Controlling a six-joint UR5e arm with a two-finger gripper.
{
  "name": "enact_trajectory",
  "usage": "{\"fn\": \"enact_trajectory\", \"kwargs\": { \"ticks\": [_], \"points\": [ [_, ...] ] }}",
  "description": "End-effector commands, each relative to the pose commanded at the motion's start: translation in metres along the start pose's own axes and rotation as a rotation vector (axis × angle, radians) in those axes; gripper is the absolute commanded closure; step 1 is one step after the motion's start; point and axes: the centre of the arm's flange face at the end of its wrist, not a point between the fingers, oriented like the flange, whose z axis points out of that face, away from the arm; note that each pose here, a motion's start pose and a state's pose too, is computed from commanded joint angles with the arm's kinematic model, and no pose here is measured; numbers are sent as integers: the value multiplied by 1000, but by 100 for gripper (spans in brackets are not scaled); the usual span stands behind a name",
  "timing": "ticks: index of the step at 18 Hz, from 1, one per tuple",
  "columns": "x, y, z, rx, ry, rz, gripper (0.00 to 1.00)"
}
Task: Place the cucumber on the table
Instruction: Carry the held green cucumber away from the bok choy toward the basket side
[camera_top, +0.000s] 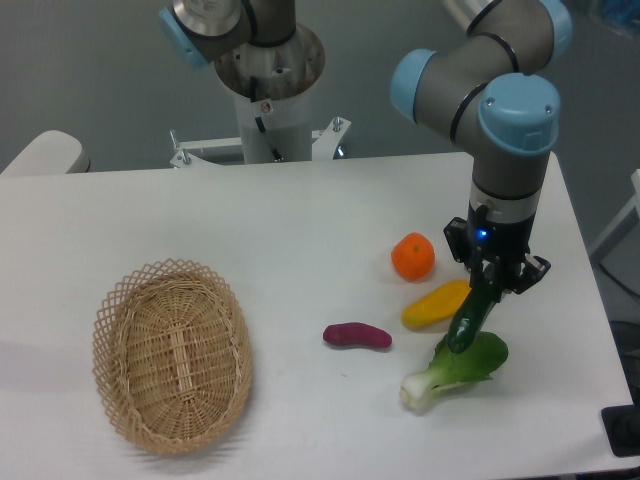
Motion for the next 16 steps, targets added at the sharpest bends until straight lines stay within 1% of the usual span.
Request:
{"fn": "enact_trajectory", "kwargs": {
  "ticks": [3, 5, 6, 9, 11, 16],
  "points": [
    [0, 0, -2, -1, -3, -3, 78],
    [2, -6, -3, 1, -4, -6, 78],
    [6, -14, -3, 4, -1, -2, 78],
    [17, -41, -2, 13, 3, -57, 78],
    [25, -57, -4, 20, 3, -66, 78],
    [55, -119, 9, 21, 20, -158, 78]
  ]
}}
